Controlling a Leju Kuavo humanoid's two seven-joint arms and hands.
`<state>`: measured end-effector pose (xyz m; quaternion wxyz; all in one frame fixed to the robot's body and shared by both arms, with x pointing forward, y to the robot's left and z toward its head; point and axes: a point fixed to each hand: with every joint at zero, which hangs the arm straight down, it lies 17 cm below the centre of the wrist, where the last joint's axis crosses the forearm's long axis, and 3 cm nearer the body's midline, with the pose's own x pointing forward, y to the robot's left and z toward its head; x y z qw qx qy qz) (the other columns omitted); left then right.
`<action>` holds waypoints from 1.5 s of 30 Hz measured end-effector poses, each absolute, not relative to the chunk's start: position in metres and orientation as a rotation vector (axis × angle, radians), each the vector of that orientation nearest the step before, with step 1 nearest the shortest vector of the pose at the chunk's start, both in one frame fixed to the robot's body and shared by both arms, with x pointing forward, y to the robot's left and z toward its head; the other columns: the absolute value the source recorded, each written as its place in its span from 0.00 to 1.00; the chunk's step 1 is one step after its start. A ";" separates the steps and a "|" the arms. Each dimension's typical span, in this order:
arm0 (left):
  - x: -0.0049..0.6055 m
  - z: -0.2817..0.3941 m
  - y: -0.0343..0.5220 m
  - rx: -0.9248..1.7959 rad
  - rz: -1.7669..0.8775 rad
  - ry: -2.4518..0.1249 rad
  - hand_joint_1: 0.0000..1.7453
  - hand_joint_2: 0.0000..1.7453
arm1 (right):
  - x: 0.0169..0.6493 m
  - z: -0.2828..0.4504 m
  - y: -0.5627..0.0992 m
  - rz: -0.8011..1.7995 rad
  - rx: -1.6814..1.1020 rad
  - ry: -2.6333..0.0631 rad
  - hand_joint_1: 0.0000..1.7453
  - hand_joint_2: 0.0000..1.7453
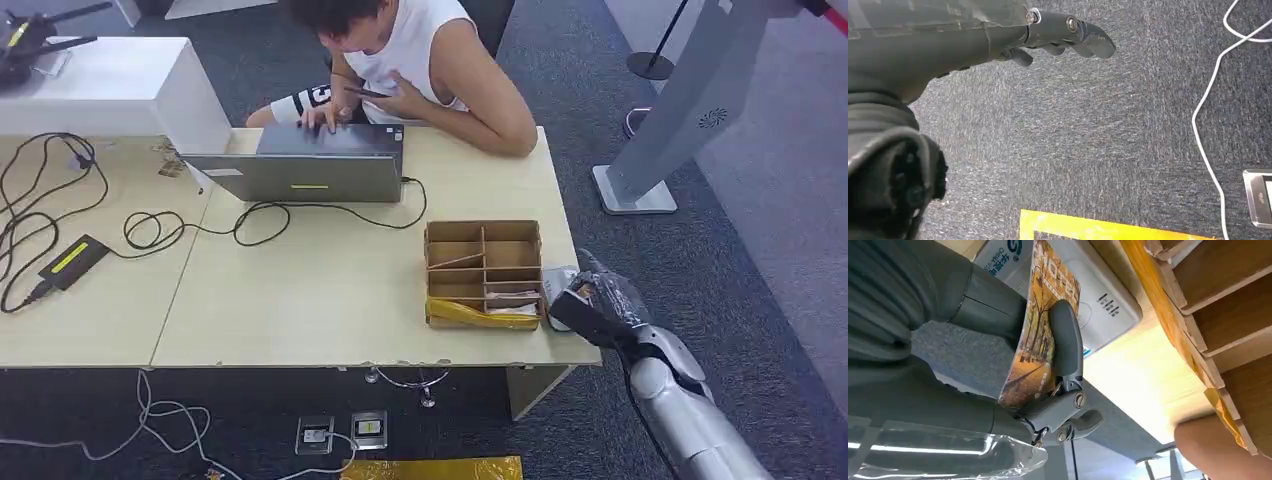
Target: Pass the card to the sensor for recognition and then transmit it.
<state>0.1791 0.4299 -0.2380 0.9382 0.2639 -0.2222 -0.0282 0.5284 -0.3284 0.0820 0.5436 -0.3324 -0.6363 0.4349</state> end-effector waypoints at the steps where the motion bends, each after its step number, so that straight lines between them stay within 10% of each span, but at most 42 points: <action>1: 0.179 -0.238 0.430 0.539 -0.058 -0.454 0.00 0.00 | 0.528 0.082 -0.329 1.031 -0.790 -1.511 0.93 1.00; 41: 0.180 -0.237 0.433 0.546 -0.057 -0.457 0.00 0.00 | 0.525 0.084 -0.374 0.968 -0.855 -1.470 0.97 1.00; 45: 0.187 -0.235 0.431 0.547 -0.075 -0.472 0.00 0.00 | 0.569 0.189 -0.376 0.907 -0.994 -1.645 0.86 1.00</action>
